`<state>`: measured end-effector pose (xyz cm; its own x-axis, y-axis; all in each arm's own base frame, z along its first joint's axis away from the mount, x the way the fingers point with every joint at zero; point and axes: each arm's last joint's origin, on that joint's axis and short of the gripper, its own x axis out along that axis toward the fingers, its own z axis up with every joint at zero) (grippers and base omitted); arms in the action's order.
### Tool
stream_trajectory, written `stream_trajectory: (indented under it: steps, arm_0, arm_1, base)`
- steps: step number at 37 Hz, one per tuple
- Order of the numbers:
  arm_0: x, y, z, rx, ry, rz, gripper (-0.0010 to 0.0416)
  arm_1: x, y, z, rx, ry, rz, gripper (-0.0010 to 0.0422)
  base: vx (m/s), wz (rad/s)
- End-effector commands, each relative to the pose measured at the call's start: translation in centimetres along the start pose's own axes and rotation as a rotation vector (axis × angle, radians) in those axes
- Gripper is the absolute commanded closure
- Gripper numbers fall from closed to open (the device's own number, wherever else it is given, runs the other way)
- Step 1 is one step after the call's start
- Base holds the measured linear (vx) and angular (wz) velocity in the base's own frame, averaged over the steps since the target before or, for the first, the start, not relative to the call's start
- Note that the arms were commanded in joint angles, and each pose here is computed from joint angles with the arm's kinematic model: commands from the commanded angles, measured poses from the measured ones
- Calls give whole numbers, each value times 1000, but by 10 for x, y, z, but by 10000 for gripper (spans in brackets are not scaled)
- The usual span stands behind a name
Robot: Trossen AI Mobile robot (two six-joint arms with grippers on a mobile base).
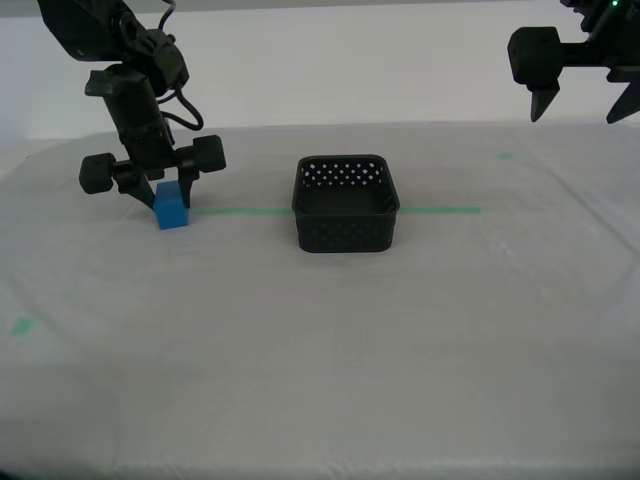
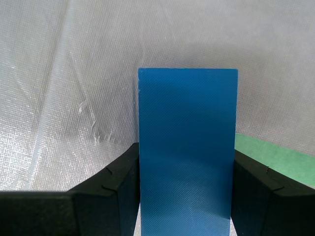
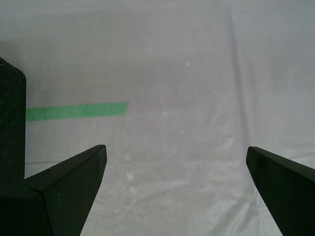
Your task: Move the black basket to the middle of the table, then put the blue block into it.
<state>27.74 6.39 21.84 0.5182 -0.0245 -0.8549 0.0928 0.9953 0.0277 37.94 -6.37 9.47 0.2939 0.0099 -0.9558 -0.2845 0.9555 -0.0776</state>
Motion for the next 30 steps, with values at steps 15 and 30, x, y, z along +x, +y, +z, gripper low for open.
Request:
stream_trajectory:
  steps: [15, 30]
  arm_0:
    - [0, 0, 0, 1, -1, -3, 7]
    - [0, 0, 0, 1, -1, -3, 7]
  arm_1:
    - [-27, -3, 6, 10, -49, -52, 413]
    - [-85, -15, 5, 54, -145, -114, 413]
  base:
    - [0, 0]
    - [0, 0]
